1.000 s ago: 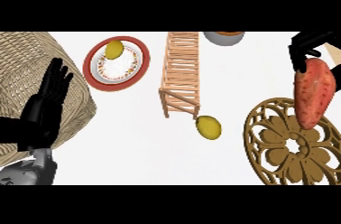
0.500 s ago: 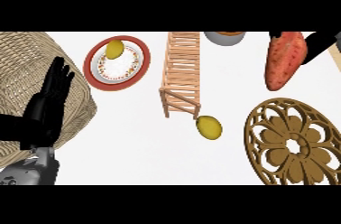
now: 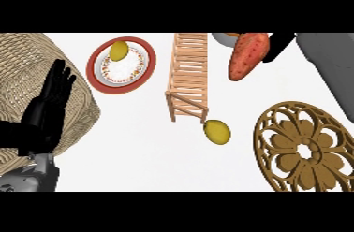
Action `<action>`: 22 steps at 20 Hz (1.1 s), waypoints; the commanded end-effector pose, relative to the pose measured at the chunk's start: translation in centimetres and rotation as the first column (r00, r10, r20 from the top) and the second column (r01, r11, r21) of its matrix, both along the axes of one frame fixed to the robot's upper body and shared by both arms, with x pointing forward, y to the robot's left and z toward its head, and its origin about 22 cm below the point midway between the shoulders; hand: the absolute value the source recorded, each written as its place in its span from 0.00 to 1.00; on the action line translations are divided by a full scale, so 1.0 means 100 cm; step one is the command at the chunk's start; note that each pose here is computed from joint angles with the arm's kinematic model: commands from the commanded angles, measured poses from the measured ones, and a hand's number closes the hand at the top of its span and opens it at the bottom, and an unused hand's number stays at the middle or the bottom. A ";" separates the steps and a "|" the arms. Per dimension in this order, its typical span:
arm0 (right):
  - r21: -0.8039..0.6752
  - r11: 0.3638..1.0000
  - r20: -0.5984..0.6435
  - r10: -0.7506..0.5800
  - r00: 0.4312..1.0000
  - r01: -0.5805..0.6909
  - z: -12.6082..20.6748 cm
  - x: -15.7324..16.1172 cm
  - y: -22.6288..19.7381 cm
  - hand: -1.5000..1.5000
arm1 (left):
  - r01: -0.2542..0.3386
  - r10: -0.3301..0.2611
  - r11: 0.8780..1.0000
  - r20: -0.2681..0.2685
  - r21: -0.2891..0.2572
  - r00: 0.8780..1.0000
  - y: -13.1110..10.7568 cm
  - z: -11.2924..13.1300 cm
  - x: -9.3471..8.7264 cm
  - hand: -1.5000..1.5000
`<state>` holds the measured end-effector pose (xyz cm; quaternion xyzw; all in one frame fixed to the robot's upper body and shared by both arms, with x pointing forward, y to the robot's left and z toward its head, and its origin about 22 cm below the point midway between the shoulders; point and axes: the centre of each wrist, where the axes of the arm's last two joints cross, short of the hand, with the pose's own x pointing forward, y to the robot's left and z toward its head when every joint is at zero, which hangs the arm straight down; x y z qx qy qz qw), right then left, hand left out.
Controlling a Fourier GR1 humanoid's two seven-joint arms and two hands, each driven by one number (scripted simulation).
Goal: Pick the sweet potato from the placemat and place it in the tiered shelf
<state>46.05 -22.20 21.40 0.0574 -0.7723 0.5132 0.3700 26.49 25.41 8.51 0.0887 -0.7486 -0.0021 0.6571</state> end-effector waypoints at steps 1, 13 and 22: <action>0.059 0.996 -0.023 0.066 0.998 -0.065 -0.023 0.007 0.034 1.00 | -0.008 0.008 1.000 -0.056 0.003 0.998 0.009 -0.019 0.004 0.50; 0.010 0.997 0.038 0.076 0.996 -0.077 -0.044 0.012 0.090 1.00 | -0.005 0.006 1.000 -0.069 0.010 0.998 -0.004 -0.024 0.004 0.50; 0.043 0.997 -0.175 0.064 0.983 -0.057 -0.059 0.013 0.105 0.00 | 0.004 -0.004 1.000 -0.064 0.007 0.998 -0.005 -0.020 0.001 0.50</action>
